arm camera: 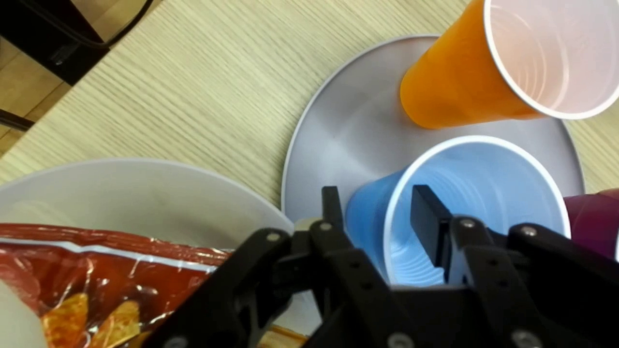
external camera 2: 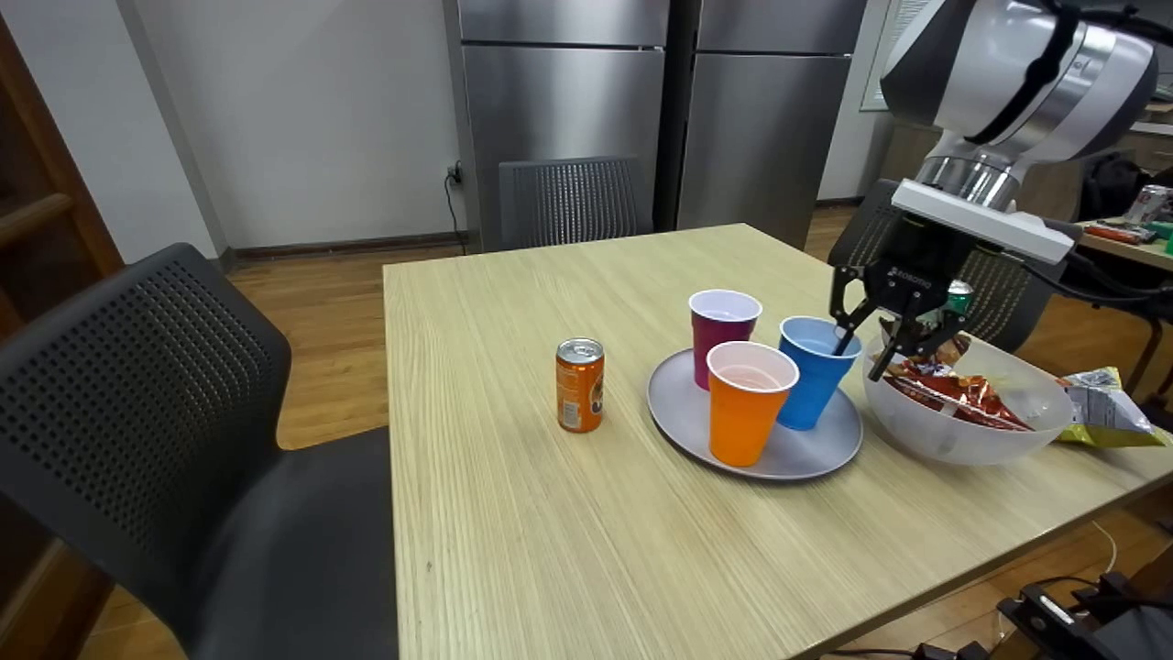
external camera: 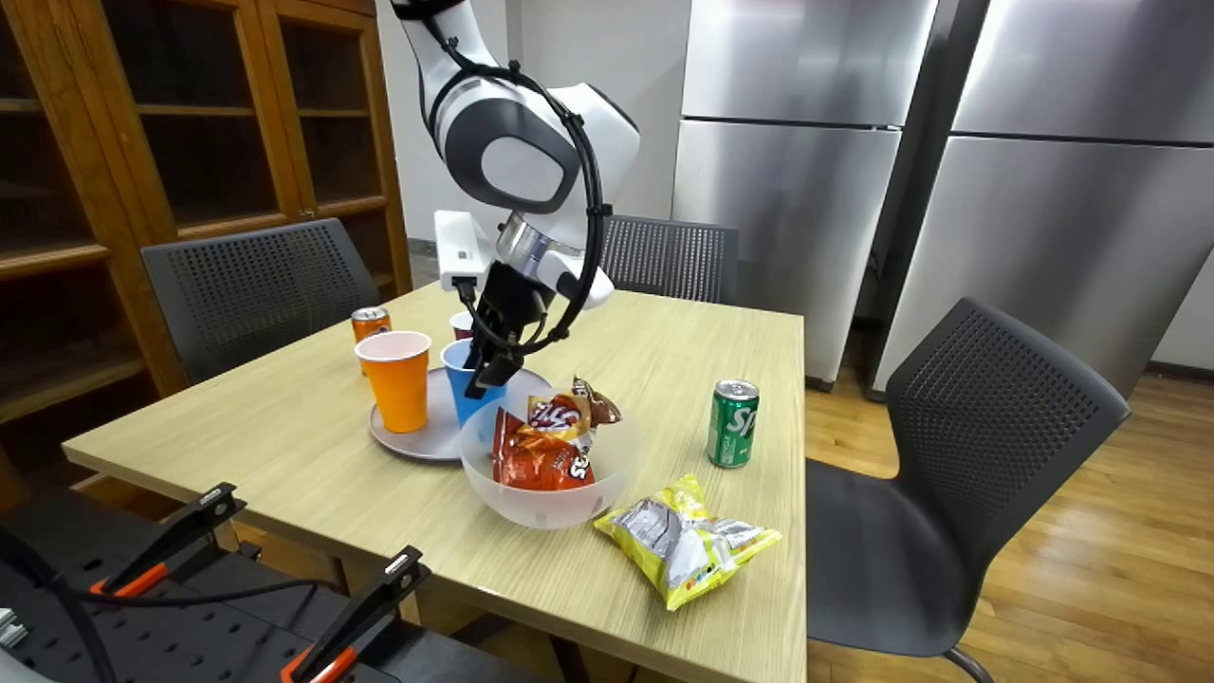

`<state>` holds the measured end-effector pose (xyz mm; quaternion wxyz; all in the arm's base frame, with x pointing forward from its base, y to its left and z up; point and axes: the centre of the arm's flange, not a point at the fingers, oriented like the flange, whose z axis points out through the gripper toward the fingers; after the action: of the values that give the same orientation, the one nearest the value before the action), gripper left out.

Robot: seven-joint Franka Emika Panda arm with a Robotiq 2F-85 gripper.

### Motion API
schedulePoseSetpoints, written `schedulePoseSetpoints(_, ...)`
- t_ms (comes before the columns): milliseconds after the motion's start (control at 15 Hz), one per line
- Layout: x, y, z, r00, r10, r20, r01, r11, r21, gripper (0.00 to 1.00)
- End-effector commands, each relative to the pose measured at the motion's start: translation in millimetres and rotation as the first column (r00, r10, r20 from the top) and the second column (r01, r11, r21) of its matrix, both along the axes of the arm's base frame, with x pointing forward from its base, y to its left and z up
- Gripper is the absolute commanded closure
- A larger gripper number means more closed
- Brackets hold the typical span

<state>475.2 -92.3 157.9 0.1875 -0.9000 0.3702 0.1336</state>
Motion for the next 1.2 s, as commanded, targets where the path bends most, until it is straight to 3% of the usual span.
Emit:
schedulePoseSetpoints(0,6.3,-3.1,3.6,0.999,-0.040,-0.015,0.040,0.999,0.025,0.27)
schedulePoseSetpoints(200,4.8,-4.6,6.1,0.999,-0.045,-0.012,0.046,0.999,0.024,0.03)
schedulePoseSetpoints(267,3.5,-5.7,8.2,0.999,-0.047,-0.009,0.048,0.999,0.024,0.01)
schedulePoseSetpoints(1133,-17.6,-24.6,45.3,0.997,-0.075,0.028,0.075,0.997,0.007,0.00)
